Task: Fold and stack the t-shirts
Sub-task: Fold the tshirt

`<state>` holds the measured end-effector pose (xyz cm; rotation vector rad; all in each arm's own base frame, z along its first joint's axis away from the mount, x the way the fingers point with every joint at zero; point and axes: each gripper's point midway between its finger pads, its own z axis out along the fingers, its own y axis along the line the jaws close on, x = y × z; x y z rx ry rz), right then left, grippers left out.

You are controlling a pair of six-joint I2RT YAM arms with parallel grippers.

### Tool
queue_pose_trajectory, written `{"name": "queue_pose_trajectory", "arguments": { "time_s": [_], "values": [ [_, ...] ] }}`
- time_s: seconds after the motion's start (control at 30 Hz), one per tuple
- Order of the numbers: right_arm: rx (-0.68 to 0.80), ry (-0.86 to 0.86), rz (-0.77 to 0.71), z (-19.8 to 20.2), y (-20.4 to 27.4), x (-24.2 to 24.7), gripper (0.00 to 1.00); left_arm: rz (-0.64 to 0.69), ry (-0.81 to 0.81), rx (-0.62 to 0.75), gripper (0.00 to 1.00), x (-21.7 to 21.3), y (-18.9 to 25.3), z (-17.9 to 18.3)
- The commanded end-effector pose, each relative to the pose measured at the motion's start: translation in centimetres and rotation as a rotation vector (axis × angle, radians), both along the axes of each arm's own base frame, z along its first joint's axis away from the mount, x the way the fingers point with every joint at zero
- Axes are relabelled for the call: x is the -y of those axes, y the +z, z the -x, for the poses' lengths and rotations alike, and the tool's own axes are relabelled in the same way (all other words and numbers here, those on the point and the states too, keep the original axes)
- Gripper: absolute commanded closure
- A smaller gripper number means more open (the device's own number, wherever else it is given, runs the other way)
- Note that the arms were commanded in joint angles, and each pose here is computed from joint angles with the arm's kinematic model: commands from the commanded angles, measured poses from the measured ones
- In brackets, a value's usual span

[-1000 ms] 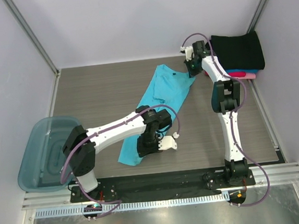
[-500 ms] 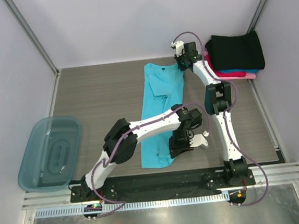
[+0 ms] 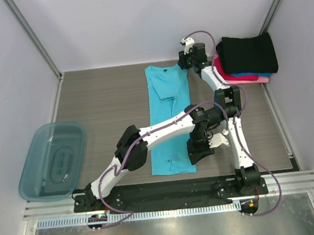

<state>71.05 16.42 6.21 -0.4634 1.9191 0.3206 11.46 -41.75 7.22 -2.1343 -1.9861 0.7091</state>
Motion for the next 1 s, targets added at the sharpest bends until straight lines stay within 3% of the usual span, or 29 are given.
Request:
{"name": "queue_pose_trajectory", "arguments": {
  "time_s": [0.0,0.1,0.13,0.17,0.2,0.23,0.43,0.6,0.63,0.7,0.73,0.87,0.97],
  "values": [
    [0.294,-0.097,-0.11,-0.7,18.3,2.7,0.57,0.17,0.069,0.097,0.57,-0.2,10.6,-0.3],
    [0.381,-0.258,-0.186,1.6,27.5,7.2,0.55,0.348,0.188,0.257,0.5,0.3,15.9,-4.4],
    [0.346,-0.3,-0.201,2.3,27.0,9.1,0.55,0.42,0.29,0.337,0.39,-0.2,19.0,-6.2],
    [0.324,-0.306,-0.255,3.3,27.7,9.4,0.54,0.406,0.36,0.348,0.32,-1.1,18.9,-7.3],
    [0.375,-0.292,-0.279,6.0,32.5,9.8,0.53,0.405,0.451,0.366,0.25,-2.5,19.5,-9.4],
    [0.306,-0.3,-0.269,6.9,29.9,10.1,0.53,0.391,0.542,0.354,0.22,-3.4,19.8,-10.1],
    [0.059,-0.215,-0.352,17.6,27.7,7.8,0.51,0.293,0.951,0.441,0.26,-10.9,19.5,-15.3],
    [-0.322,-0.154,-0.49,26.1,20.9,4.9,0.46,0.193,1.309,0.357,0.3,-17.7,18.2,-18.6],
    [-0.438,-0.175,-0.531,28.2,17.7,4.4,0.46,0.152,1.343,0.327,0.32,-18.7,17.0,-18.4],
    [-0.502,-0.164,-0.581,31.3,17.0,3.7,0.45,0.114,1.428,0.269,0.3,-20.4,16.2,-18.3],
    [-0.597,-0.18,-0.608,33.5,14.3,3.4,0.45,0.101,1.446,0.239,0.26,-20.6,15.7,-17.9],
    [-0.816,-0.238,-0.717,39.8,10.1,2.2,0.45,-0.007,1.505,0.068,0.22,-21.4,11.6,-14.6],
    [-0.907,-0.203,-0.653,44.6,7.9,0.8,0.45,-0.048,1.557,-0.092,0.24,-20.8,9.6,-12.2]
  ]
}}
